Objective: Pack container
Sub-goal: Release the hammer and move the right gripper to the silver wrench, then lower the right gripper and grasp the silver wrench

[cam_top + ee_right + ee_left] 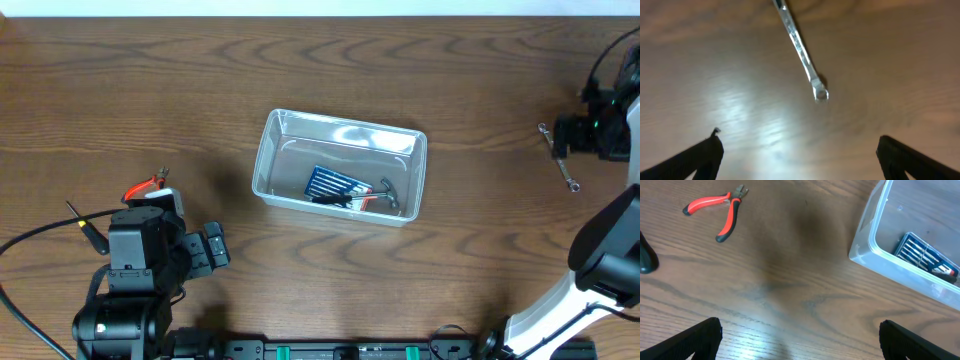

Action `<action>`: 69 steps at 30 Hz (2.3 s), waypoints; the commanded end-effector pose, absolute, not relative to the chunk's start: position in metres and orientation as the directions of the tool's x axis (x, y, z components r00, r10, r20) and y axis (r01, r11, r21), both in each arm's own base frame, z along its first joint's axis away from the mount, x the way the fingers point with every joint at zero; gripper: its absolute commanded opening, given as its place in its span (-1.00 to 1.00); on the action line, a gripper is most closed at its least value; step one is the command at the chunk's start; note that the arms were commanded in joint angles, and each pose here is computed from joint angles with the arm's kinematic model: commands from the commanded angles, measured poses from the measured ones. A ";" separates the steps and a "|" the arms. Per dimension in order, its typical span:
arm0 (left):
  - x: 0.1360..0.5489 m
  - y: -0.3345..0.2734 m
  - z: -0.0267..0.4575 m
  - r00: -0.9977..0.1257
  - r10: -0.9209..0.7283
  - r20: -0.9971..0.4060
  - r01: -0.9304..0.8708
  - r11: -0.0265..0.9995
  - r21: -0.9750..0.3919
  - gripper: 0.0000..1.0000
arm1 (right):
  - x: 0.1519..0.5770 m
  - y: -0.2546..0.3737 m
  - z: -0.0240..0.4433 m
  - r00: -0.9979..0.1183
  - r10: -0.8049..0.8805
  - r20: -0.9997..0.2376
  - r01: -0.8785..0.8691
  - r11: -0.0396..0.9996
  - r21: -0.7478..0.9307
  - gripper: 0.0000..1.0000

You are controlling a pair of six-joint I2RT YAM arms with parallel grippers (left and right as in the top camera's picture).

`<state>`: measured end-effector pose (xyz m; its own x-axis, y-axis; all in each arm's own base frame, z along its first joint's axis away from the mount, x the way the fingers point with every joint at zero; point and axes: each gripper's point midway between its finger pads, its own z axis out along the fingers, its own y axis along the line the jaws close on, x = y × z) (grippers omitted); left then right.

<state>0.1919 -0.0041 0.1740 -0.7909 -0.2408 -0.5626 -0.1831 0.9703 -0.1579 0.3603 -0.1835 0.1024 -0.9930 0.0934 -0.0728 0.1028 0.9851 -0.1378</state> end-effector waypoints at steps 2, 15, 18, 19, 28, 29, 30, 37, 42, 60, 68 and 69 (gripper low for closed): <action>0.194 -0.003 0.182 -0.781 -0.228 -0.582 -0.173 0.974 -0.149 0.97 | 0.371 -0.185 0.078 -0.990 -0.090 -0.111 -0.074 0.987 -0.140 0.99; 0.194 -0.004 0.182 -0.781 -0.228 -0.582 -0.173 0.974 -0.149 0.97 | 0.390 -0.182 0.018 -0.953 -0.288 -0.094 -0.277 0.954 -0.115 0.99; 0.194 -0.003 0.182 -0.781 -0.228 -0.582 -0.173 0.973 -0.149 0.97 | 0.389 -0.181 -0.001 -0.953 -0.294 -0.068 -0.288 0.953 -0.093 0.99; 0.194 -0.003 0.182 -0.781 -0.228 -0.582 -0.173 0.973 -0.149 0.97 | 0.389 -0.181 -0.007 -0.954 -0.294 -0.063 -0.288 0.954 -0.087 0.99; 0.194 -0.003 0.182 -0.781 -0.229 -0.582 -0.174 0.973 -0.150 0.97 | 0.390 -0.176 -0.039 -0.953 -0.300 -0.034 -0.297 0.953 -0.056 0.91; 0.194 -0.003 0.182 -0.781 -0.229 -0.581 -0.174 0.973 -0.150 0.97 | 0.389 -0.175 -0.040 -0.953 -0.300 -0.032 -0.298 0.953 -0.053 0.91; 0.194 -0.004 0.182 -0.780 -0.233 -0.581 -0.177 0.972 -0.152 0.97 | 0.388 -0.175 -0.043 -0.954 -0.299 -0.028 -0.297 0.954 -0.048 0.91; 0.194 -0.004 0.182 -0.779 -0.240 -0.580 -0.182 0.971 -0.157 0.97 | 0.384 -0.166 -0.054 -0.960 -0.274 -0.060 -0.277 0.959 0.053 0.85; 0.194 -0.003 0.182 -0.779 -0.240 -0.580 -0.183 0.971 -0.157 0.97 | 0.381 -0.171 -0.055 -0.963 -0.261 -0.059 -0.265 0.963 0.054 0.82; 0.194 -0.003 0.182 -0.779 -0.240 -0.580 -0.183 0.971 -0.157 0.97 | 0.378 -0.176 -0.055 -0.970 -0.237 -0.055 -0.240 0.969 0.057 -0.27; 0.194 -0.004 0.182 -0.779 -0.239 -0.580 -0.182 0.971 -0.156 0.97 | 0.378 -0.176 -0.055 -0.973 -0.224 -0.055 -0.227 0.972 0.057 -0.49; 0.194 -0.003 0.182 -0.779 -0.240 -0.580 -0.182 0.971 -0.156 0.97 | 0.378 -0.176 -0.055 -0.973 -0.224 -0.055 -0.227 0.972 0.057 -0.52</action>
<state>0.1918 -0.0041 0.1739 -0.7909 -0.2419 -0.5622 -0.1840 0.9701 -0.1585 0.4099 -0.1771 -0.0055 -0.9491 -0.2507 -0.1907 -0.2555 0.9668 0.0005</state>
